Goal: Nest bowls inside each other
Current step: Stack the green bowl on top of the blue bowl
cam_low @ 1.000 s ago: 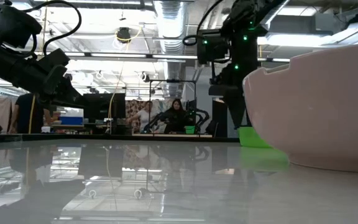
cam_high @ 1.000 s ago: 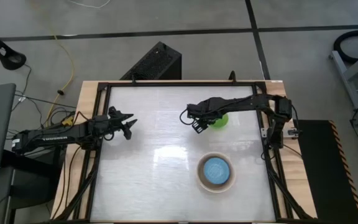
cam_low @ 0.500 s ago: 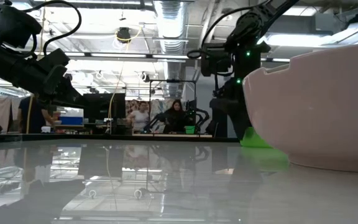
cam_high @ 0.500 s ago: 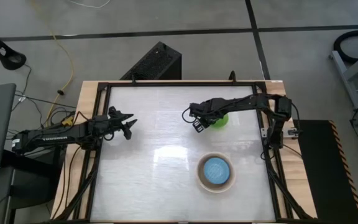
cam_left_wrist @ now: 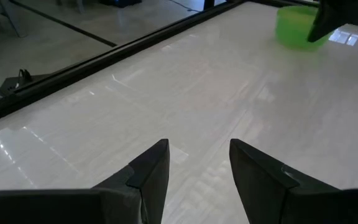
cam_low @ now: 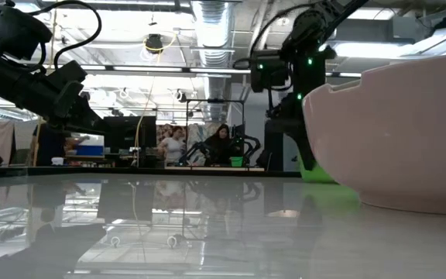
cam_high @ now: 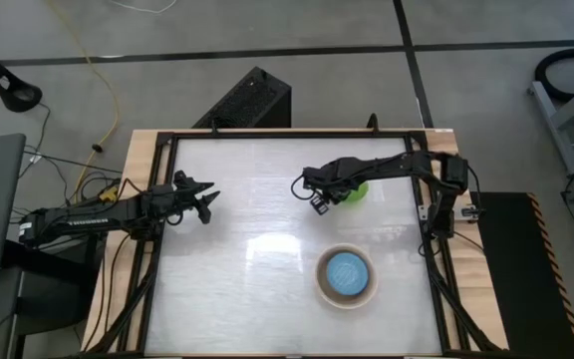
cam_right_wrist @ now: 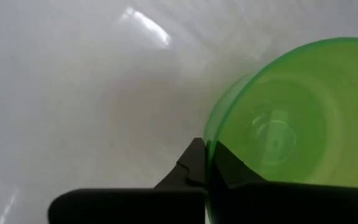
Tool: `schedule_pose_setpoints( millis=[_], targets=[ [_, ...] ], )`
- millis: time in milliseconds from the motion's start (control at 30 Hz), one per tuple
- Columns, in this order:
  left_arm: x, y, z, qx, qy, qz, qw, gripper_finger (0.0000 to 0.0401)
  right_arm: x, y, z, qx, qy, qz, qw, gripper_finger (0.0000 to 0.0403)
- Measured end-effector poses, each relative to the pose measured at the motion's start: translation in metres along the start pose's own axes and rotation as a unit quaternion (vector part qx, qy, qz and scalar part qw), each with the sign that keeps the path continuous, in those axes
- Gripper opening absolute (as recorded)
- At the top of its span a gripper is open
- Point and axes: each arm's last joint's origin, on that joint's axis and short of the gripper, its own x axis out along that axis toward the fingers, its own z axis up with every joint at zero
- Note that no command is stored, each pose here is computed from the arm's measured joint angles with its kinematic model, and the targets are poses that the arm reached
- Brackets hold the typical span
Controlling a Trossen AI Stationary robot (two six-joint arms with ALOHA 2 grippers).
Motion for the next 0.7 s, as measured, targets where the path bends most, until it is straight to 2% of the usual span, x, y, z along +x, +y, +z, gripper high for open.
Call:
schedule_pose_setpoints(
  millis=[200,333,567,700],
  targets=[
    [0.000,0.000,0.000,0.000,0.000,0.000,1.000,0.0158,-0.048,0.023,-0.006,-0.053,0.009,-0.005,0.999,0.0005],
    [0.000,0.000,0.000,0.000,0.000,0.000,1.000,0.0158,-0.094,0.052,-0.021,-0.094,-0.018,0.027,0.995,0.0005],
    [0.000,0.000,0.000,0.000,0.000,0.000,1.000,0.0158,-0.172,0.101,-0.077,-0.148,-0.087,0.123,0.977,0.0005],
    [0.000,0.000,0.000,0.000,0.000,0.000,1.000,0.0158,-0.195,0.119,-0.125,-0.172,-0.090,0.165,0.967,0.0005]
  ],
)
